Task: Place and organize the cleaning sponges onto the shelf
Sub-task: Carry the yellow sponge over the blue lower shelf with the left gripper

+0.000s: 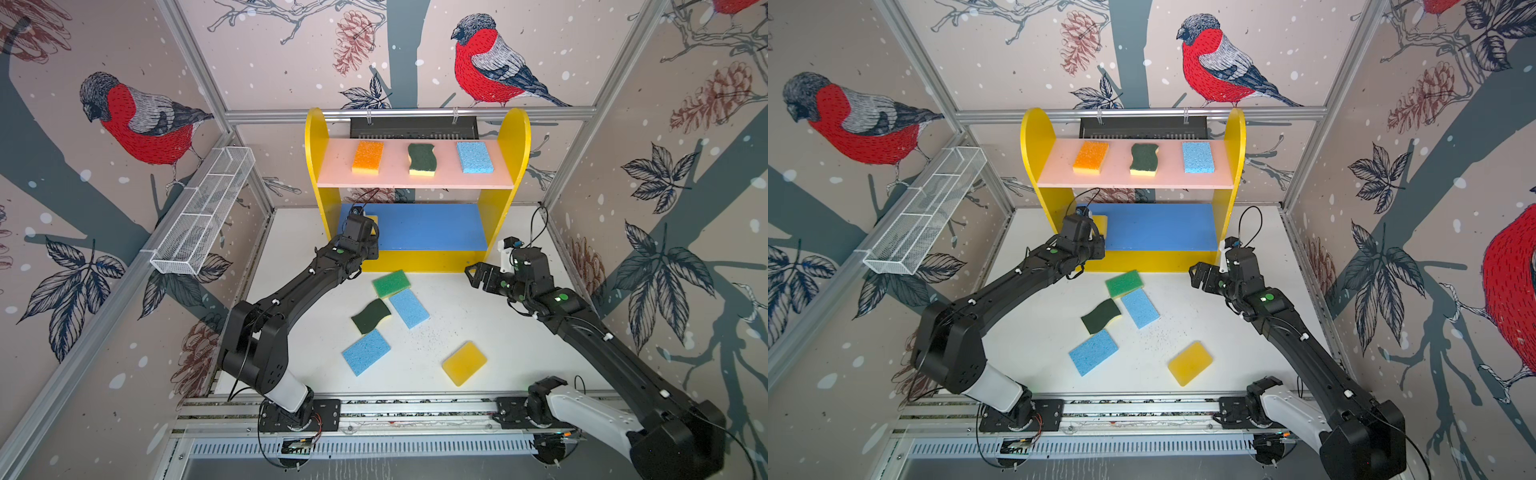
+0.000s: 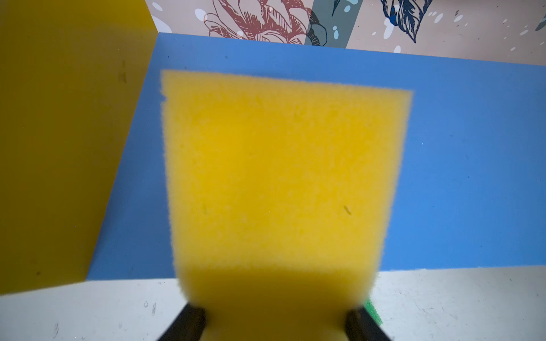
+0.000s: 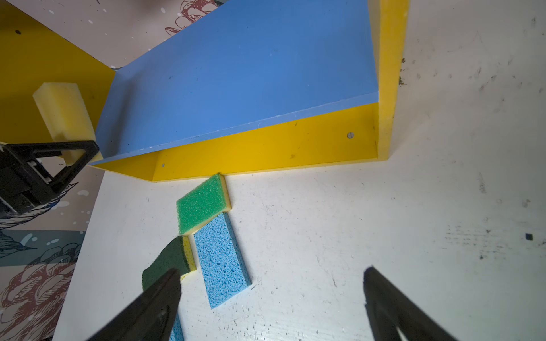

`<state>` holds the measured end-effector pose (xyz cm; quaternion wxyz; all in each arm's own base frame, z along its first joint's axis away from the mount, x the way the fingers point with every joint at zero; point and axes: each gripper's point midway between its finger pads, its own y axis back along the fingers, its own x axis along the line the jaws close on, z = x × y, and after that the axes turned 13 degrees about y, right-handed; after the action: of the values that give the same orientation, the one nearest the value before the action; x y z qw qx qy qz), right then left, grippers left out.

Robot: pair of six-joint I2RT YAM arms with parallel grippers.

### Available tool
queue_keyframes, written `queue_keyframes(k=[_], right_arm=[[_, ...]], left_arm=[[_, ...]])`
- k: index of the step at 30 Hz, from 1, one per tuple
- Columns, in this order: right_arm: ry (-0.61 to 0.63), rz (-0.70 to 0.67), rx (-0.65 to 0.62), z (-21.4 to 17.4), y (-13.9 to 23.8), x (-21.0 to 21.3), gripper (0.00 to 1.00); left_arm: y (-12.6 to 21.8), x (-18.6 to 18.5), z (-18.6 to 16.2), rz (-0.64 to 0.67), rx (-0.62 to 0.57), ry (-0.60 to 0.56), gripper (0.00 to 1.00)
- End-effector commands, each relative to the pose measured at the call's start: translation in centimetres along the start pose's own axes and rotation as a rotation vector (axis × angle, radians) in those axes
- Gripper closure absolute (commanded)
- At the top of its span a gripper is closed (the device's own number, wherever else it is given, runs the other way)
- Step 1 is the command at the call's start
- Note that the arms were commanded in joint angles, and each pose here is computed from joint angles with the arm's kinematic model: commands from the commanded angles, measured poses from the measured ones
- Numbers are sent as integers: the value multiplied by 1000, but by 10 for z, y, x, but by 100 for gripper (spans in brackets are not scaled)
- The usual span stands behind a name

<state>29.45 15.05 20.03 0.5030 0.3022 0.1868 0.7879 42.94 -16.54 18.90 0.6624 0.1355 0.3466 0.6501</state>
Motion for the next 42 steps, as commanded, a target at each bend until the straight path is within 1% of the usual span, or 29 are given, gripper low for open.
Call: queue_keyframes(k=[1,10,15,20,30,34,42], right_arm=[[-4,-9,-33,10,0,1,4],[5,-13,-26,10,-3,4,4],[10,-11,-21,10,-5,5,4],[12,-13,-19,11,-6,5,4],[11,-10,-10,10,-10,7,4],[10,-8,-8,9,-10,8,4],[9,-9,-6,9,-12,10,4]], left_arm=[[-4,-5,16,-3,-63,7,45],[-20,-11,23,10,-68,2,44],[-27,-11,26,33,-72,-24,43],[-36,-8,24,72,-53,-37,41],[-50,2,16,170,18,-33,38],[-52,0,15,156,18,-27,38],[-57,1,13,162,22,-35,34]])
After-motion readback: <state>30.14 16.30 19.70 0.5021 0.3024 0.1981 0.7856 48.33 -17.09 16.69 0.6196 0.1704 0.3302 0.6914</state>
